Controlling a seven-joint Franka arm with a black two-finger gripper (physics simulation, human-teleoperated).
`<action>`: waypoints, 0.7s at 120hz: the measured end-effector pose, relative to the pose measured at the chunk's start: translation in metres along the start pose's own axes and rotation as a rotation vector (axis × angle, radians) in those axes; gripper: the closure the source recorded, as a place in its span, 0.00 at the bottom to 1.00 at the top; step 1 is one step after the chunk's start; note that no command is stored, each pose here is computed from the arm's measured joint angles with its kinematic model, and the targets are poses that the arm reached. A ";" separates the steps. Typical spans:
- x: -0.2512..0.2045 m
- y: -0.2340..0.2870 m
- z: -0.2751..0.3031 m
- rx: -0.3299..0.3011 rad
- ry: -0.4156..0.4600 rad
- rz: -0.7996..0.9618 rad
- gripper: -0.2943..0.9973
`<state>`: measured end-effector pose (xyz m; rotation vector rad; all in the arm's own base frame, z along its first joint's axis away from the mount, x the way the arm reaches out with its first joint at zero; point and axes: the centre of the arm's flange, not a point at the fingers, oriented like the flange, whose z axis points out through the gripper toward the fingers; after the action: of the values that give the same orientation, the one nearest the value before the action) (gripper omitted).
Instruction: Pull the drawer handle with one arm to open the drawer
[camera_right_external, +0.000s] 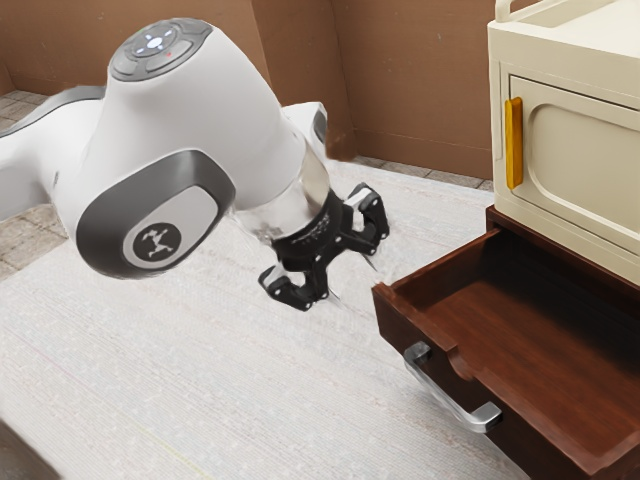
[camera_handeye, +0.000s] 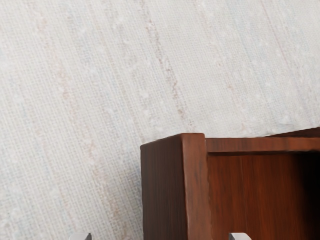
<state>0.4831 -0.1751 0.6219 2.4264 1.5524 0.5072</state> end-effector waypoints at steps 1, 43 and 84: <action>0.008 0.002 -0.007 -0.006 0.006 -0.015 0.53; 0.228 -0.085 -0.075 0.298 0.057 -0.536 0.29; 0.219 -0.109 -0.066 0.446 -0.045 -0.572 0.24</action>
<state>0.4506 0.0693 0.6805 2.0689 2.4138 -0.0076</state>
